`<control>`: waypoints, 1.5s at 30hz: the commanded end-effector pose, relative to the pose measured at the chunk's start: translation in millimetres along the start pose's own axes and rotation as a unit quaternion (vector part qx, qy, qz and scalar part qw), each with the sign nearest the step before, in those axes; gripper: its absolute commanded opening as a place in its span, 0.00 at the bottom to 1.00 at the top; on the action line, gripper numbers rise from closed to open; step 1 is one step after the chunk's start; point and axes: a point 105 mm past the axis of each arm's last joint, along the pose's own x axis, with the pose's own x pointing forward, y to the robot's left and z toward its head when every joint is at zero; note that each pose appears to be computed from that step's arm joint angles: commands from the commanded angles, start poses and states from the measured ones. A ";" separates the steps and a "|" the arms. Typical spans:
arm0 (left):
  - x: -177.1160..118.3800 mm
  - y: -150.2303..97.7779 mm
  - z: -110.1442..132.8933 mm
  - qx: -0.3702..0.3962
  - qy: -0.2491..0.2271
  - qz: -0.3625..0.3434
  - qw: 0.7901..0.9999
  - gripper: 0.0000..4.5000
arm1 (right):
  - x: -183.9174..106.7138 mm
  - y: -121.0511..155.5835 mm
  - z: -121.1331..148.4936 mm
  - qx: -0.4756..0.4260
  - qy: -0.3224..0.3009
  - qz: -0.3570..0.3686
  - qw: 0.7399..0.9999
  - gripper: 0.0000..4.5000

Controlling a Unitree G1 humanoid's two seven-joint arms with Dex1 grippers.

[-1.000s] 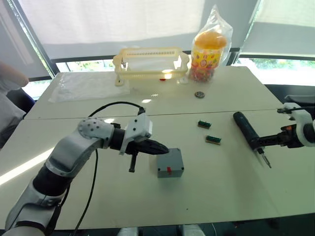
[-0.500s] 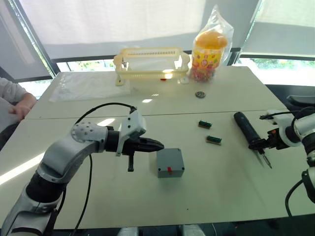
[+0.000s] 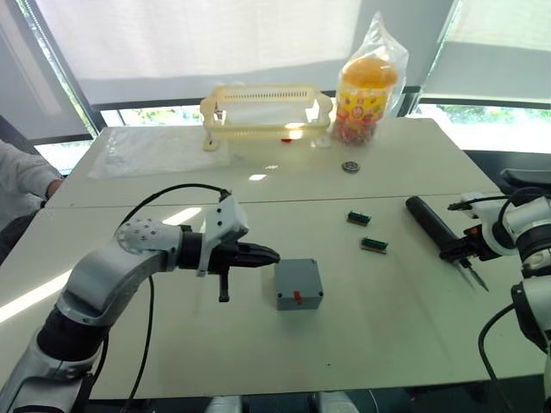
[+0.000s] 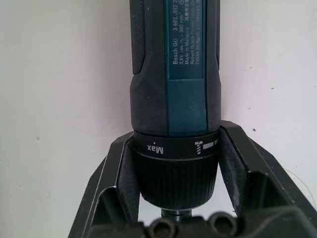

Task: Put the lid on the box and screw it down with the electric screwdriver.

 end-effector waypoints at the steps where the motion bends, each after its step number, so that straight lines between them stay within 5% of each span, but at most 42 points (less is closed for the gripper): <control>1: 2.3 4.7 7.9 0.019 -0.011 -0.018 1.000 0.00 | -61.8 -43.9 22.9 0.111 -0.130 -0.087 0.981 0.40; 5: 4.5 15.5 9.2 0.005 -0.028 -0.031 0.999 0.00 | -113.5 -72.5 35.5 0.199 -0.253 -0.150 0.935 0.40; 8: 4.0 25.4 10.2 -0.011 -0.039 -0.045 0.998 0.00 | -151.6 -60.5 68.6 0.215 -0.409 -0.149 0.874 0.40; 11: 5.8 32.8 9.5 -0.018 -0.042 -0.055 0.997 0.00 | -191.0 -0.3 92.1 0.162 -0.592 -0.111 0.782 0.40; 13: 2.0 39.2 6.8 -0.020 -0.039 -0.055 0.998 0.00 | -198.4 31.8 95.9 0.169 -0.644 -0.084 0.741 0.40; 16: 10.3 39.5 1.1 -0.023 -0.026 -0.066 0.997 0.00 | -197.9 132.2 108.1 0.123 -0.704 0.092 0.694 0.40; 19: 16.1 35.4 -8.8 -0.023 -0.006 -0.073 0.997 0.00 | -196.8 191.9 98.2 0.093 -0.710 0.222 0.661 0.40; 27: 27.4 21.9 -25.2 -0.015 0.030 -0.071 0.997 0.00 | -143.4 264.3 63.0 0.014 -0.653 0.277 0.705 0.40; 45: 45.0 16.6 -48.4 -0.024 0.061 -0.068 0.996 0.00 | -95.2 273.9 50.1 -0.025 -0.669 0.190 0.719 0.40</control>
